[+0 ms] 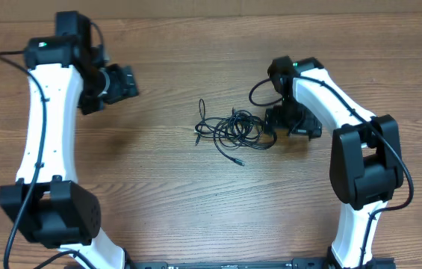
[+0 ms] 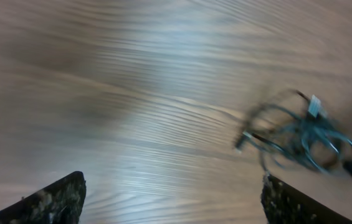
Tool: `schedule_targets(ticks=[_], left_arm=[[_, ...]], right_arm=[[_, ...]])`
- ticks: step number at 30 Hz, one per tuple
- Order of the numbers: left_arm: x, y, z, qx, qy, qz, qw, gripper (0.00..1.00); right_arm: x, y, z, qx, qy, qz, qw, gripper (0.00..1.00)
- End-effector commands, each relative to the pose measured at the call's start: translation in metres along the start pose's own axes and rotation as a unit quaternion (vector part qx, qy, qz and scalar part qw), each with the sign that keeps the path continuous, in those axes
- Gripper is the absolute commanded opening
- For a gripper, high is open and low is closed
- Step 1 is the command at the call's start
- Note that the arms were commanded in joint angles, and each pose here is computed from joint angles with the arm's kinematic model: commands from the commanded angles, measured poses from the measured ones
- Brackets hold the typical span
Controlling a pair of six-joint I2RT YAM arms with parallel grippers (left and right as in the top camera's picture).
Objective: Untangle cables
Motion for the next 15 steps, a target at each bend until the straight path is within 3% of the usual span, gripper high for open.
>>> schedule_targets(ticks=[1,5,10,15], left_arm=[[-0.024,-0.028,0.003,-0.062,0.039,0.057,0.996,0.92],[-0.055,-0.056,0.003,-0.095,0.054,0.060,0.992,0.94],[-0.099,-0.084,0.000,-0.072,0.057,0.042,0.995,0.97],[-0.148,-0.103,0.016,-0.074,0.107,0.027,0.991,0.97]], right_arm=[[0.047,0.001,0.003,0.024,-0.041,-0.066,0.997,1.00],[0.058,0.007,0.010,0.051,-0.031,-0.120,0.991,1.00],[0.050,0.009,0.011,0.052,-0.028,-0.124,0.991,1.00],[0.045,0.010,0.010,0.052,-0.023,-0.121,0.991,1.00]])
Point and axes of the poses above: each gripper's point midway between its finger pads, its own x axis back along the fingers, its own y axis along the line the jaws close on, z = x × y, the point moved 8 cm from there along x, back along the fingers
